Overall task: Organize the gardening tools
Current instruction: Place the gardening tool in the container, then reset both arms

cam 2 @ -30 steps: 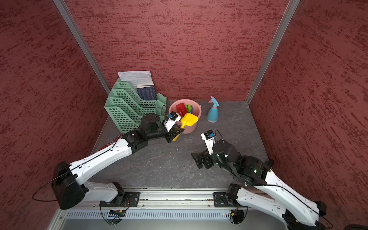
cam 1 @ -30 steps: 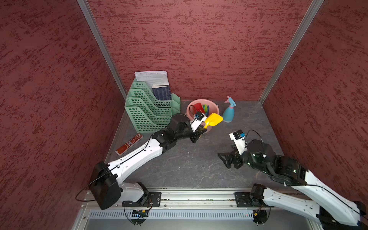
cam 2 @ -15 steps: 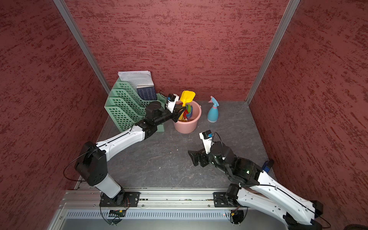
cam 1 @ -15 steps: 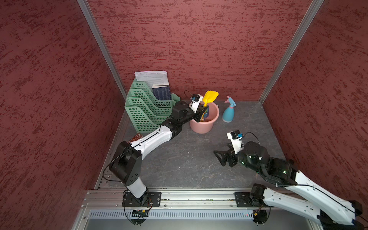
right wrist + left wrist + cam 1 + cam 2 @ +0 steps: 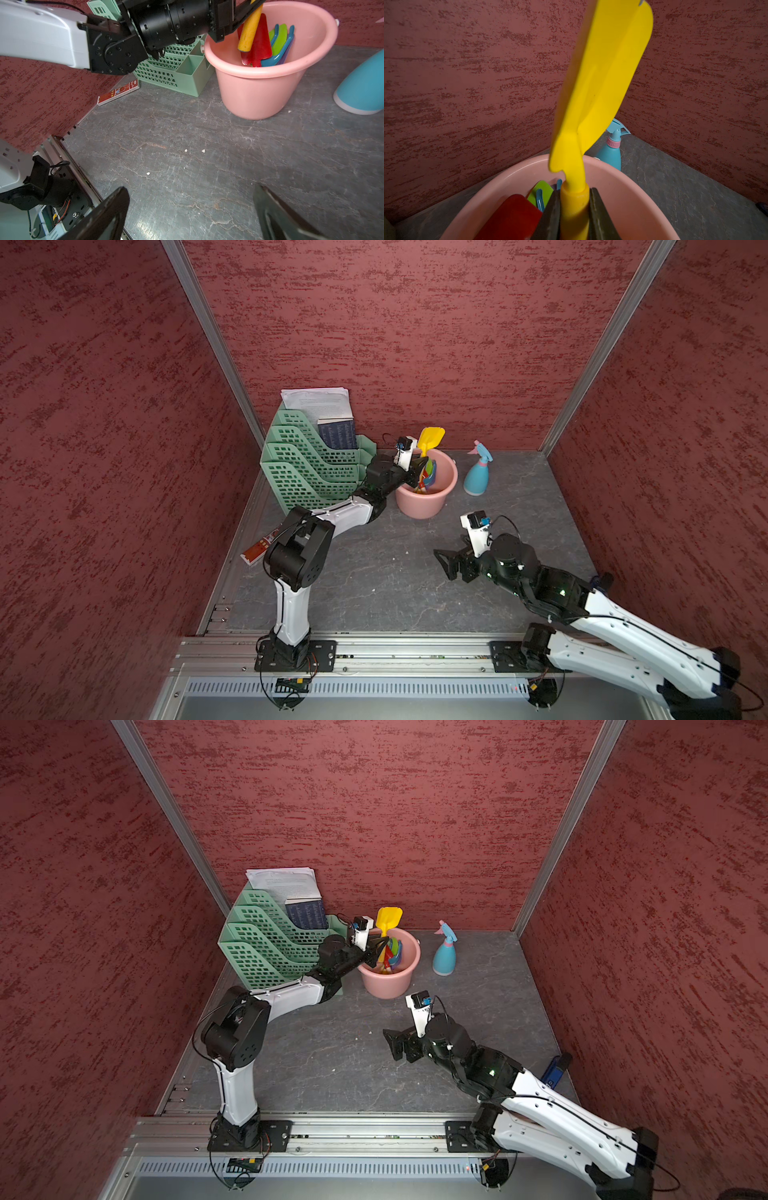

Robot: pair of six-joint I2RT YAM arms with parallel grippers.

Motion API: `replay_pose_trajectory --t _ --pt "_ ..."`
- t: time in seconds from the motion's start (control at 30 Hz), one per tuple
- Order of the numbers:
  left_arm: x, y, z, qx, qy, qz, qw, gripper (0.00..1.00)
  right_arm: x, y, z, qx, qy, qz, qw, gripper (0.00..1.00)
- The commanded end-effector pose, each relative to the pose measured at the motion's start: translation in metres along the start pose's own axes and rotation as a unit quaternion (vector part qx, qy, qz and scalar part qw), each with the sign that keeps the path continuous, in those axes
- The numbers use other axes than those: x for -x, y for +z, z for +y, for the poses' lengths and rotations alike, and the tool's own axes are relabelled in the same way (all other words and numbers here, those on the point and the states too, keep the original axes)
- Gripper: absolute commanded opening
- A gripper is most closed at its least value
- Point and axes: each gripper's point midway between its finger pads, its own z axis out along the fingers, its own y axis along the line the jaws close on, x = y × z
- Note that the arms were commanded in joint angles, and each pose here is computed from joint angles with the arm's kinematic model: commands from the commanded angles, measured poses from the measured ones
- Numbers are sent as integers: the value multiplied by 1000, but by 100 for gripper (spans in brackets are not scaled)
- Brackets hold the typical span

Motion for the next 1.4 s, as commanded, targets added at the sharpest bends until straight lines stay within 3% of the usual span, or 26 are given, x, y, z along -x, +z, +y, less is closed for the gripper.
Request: replay_pose_trajectory --t 0.0,0.1,0.27,0.43,0.7,0.93,1.13,1.37 --pt "21 4 4 -2 -1 -58 998 0 17 2 4 12 3 -36 999 98" --pt "13 5 6 -2 -2 -56 998 3 15 3 2 9 5 -35 999 98" --pt "13 -2 8 7 -5 -61 998 65 16 2 -1 4 9 -37 999 98" --pt "19 -12 7 15 -7 -59 998 98 18 2 -5 -4 7 -41 999 98" --pt "49 -53 -19 24 8 -33 999 100 33 -13 -27 -54 -8 -57 997 98" --pt "30 -123 -49 47 20 50 997 100 37 -18 -61 -95 10 -47 994 98" --pt "13 -192 -37 113 -24 74 990 100 43 -7 -94 -121 25 -21 992 98" --pt "-4 -239 1 211 -28 91 973 100 54 -1 -156 -197 60 -46 977 98"
